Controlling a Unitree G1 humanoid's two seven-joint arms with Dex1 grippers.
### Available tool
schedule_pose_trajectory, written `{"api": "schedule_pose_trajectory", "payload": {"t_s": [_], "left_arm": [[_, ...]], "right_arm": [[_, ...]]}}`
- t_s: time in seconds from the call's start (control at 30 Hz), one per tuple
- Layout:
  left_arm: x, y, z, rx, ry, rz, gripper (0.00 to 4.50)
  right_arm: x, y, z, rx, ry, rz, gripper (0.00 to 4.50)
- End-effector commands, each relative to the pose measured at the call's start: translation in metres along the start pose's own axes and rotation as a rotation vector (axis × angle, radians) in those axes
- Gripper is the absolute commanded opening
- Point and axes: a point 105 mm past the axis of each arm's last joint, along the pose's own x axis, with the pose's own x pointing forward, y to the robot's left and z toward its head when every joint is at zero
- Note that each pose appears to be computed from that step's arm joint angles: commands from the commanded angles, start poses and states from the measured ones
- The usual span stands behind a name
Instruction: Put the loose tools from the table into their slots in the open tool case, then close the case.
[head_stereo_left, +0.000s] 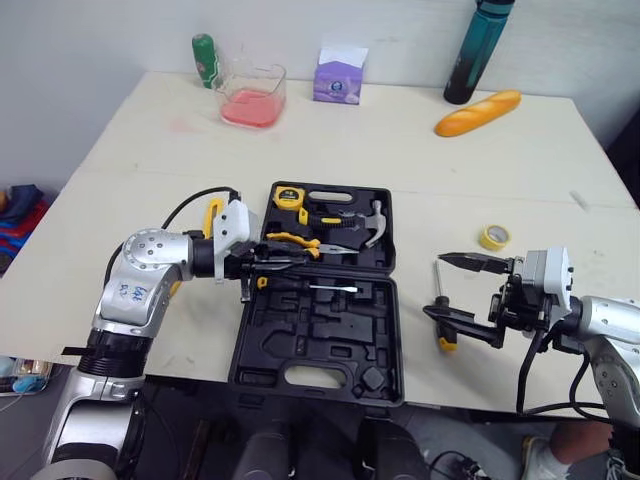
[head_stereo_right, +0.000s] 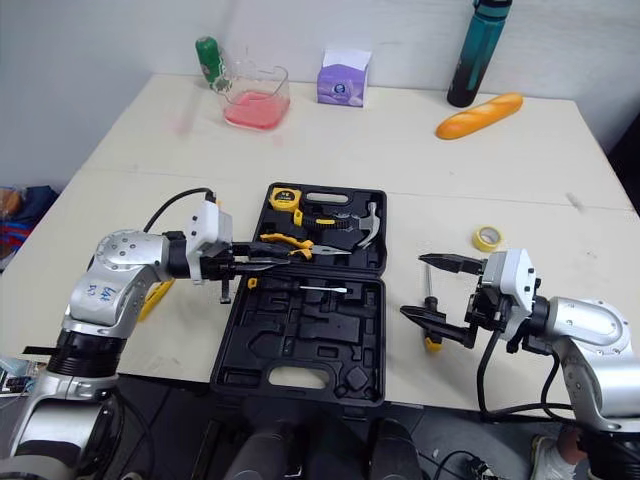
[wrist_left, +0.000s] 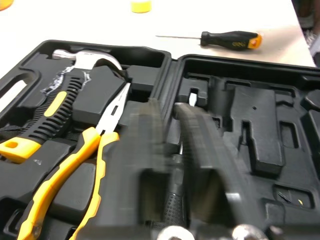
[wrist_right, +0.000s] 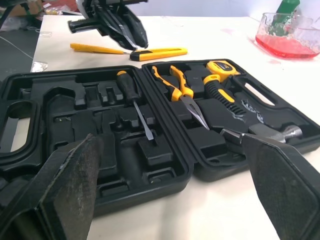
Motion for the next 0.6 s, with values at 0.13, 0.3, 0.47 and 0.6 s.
{"api": "schedule_pose_trajectory", "payload": {"t_s": [0.13,0.3,0.47,0.6], "left_arm": [[0.010,-0.010,-0.016,0.010,0.069,-0.034,0.02],[0.017,-0.007,-0.031,0.005,0.126,-0.008,0.02],[0.019,-0.008,-0.045,-0.011,0.166,-0.015,0.02],[0.018,-0.012,-0.054,-0.021,0.198,-0.040,0.02]], "right_arm": [[0.002,0.001,0.004,-0.021,-0.020,0.002,4.50],[0.003,0.002,0.004,-0.020,-0.023,-0.001,4.50],[0.003,0.003,0.005,-0.020,-0.021,-0.002,4.50],[0.001,0.003,0.004,-0.020,-0.016,-0.006,4.50]]}}
